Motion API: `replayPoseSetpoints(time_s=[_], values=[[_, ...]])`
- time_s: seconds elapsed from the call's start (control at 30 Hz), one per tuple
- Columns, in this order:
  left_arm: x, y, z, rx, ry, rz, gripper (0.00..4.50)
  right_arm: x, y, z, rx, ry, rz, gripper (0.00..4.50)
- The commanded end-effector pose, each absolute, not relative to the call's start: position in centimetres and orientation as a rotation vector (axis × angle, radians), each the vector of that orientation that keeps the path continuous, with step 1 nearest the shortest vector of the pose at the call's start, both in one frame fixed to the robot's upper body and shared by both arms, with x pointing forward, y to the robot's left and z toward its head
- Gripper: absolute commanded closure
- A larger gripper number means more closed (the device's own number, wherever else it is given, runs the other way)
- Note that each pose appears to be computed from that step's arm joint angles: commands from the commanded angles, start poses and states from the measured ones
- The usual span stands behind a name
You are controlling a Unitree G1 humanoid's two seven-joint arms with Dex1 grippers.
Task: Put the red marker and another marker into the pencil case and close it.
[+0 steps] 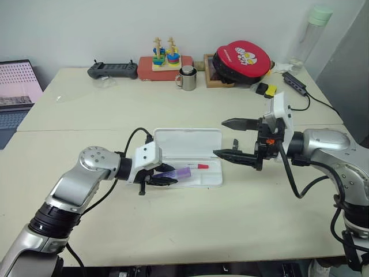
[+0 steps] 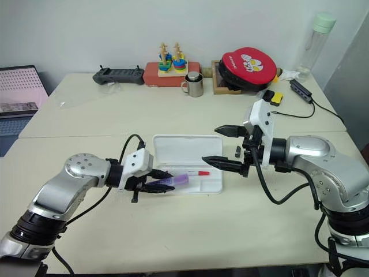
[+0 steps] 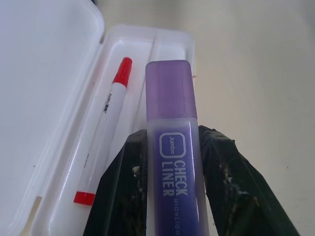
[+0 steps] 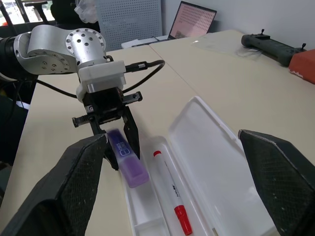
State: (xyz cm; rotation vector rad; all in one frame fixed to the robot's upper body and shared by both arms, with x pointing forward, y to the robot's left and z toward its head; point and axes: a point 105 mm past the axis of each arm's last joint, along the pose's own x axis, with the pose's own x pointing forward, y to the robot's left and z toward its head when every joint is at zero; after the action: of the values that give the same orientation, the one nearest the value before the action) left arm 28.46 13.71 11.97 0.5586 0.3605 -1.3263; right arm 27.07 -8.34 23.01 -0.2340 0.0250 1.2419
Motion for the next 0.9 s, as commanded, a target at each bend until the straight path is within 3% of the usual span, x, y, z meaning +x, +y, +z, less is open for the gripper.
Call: replayPoseSetpoints(time_s=[0.03,0.53,0.57,0.9], values=[[28.8,13.2,12.0,0.6,0.335,-1.332,3.31,26.4,-8.1,22.9,-0.265,0.022,1.248,0.0],[30.5,12.0,10.8,0.711,0.295,-1.369,3.31,25.7,-7.5,21.8,-0.238,0.052,1.251,0.0],[30.4,12.1,10.7,0.715,0.302,-1.374,2.6,25.7,-7.5,21.7,-0.236,0.054,1.249,0.0],[30.1,12.3,11.3,0.672,0.305,-1.38,0.72,28.0,-9.6,20.6,-0.256,0.103,1.081,0.0]])
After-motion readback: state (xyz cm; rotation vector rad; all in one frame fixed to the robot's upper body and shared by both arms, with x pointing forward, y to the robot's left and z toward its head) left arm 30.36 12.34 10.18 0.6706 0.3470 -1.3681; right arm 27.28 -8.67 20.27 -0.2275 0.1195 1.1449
